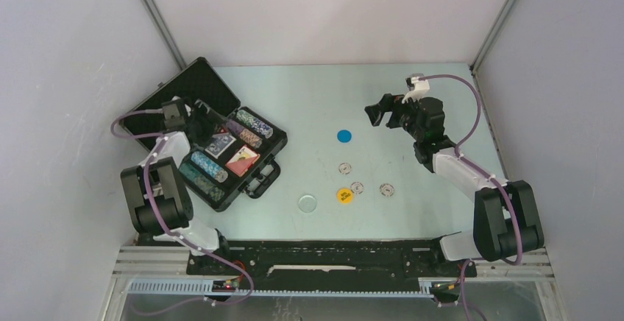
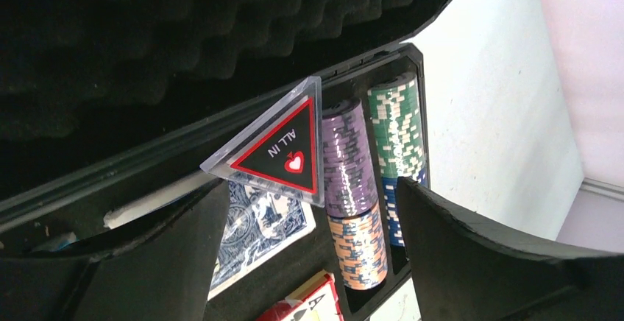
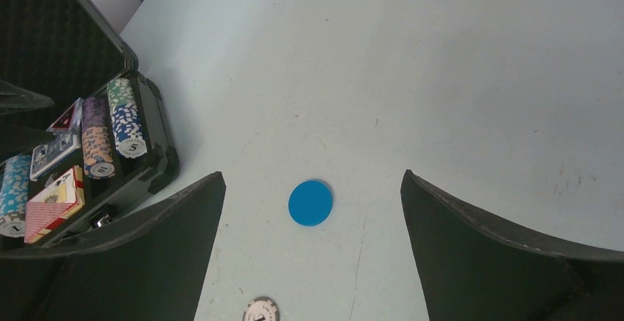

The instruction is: Pack up texas hold em set

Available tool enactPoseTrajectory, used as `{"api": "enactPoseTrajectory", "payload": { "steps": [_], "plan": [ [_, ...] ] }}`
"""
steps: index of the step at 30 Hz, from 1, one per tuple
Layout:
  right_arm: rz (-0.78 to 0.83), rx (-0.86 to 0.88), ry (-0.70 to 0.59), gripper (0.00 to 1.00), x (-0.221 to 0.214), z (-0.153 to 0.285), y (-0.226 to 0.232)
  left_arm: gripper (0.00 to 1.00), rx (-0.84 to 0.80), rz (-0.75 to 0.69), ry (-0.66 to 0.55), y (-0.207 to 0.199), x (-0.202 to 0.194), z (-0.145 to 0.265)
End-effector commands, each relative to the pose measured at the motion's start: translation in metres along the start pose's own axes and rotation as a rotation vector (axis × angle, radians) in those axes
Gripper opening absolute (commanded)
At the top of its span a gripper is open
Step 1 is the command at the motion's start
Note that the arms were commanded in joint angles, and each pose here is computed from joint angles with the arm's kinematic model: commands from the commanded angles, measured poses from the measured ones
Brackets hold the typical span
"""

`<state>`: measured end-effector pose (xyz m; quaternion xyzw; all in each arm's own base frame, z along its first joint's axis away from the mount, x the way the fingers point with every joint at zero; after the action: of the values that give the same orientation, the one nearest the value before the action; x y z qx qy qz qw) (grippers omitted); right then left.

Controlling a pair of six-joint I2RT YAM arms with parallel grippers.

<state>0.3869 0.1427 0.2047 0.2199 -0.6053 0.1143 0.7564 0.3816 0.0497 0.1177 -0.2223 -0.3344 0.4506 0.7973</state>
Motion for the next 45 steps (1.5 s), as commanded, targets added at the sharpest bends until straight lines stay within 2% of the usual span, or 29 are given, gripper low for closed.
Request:
{"api": "enactPoseTrajectory", "payload": {
  "steps": [1,6,12,15,21,27,32,35,39,42,45],
  "plan": [
    [0.005,0.013,-0.069,1.00,0.025,-0.005,0.002,0.91,0.049,-0.029,0.011,0.014,0.004,-0.002],
    [0.006,0.014,-0.070,1.00,0.025,-0.005,0.002,0.95,-0.006,-0.115,-0.002,0.000,-0.009,0.031],
    [0.000,0.017,-0.069,1.00,0.025,-0.004,0.003,0.92,-0.008,-0.230,-0.083,-0.016,-0.002,0.058],
    [-0.001,0.015,-0.067,1.00,0.025,-0.004,0.002,0.92,-0.077,-0.220,-0.059,-0.032,0.002,0.046],
    [0.001,0.011,-0.069,1.00,0.026,-0.004,0.002,0.94,-0.083,-0.212,-0.064,-0.050,0.024,0.003],
    [-0.001,0.015,-0.069,1.00,0.025,-0.004,0.002,0.93,-0.028,-0.249,-0.100,-0.040,0.036,-0.014],
    [-0.003,0.021,-0.069,1.00,0.025,-0.005,0.003,0.92,-0.054,-0.239,-0.085,-0.042,0.028,-0.005],
    [-0.005,0.019,-0.070,1.00,0.025,-0.004,0.002,0.92,-0.047,-0.269,-0.125,-0.048,0.028,0.012],
    [-0.012,0.026,-0.070,1.00,0.025,-0.005,0.003,0.88,0.046,-0.300,-0.212,-0.053,0.039,0.026],
    [-0.012,0.026,-0.069,1.00,0.025,-0.005,0.002,0.85,0.073,-0.321,-0.190,-0.056,0.042,0.019],
    [-0.013,0.023,-0.068,1.00,0.025,-0.005,0.001,0.88,0.181,-0.391,-0.174,-0.047,0.048,0.007]
  ]
}}
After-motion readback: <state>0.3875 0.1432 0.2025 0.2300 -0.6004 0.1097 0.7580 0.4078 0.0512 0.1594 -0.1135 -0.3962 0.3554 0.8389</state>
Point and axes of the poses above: each gripper's point midway between its finger pads, its own z axis back along the fingers, its own y axis along the line the jaws close on, x = y × z, the point moved 3 cm from there along z, back along the fingers, and after that the axes turned 10 degrees about z, right-handed, at the moved point
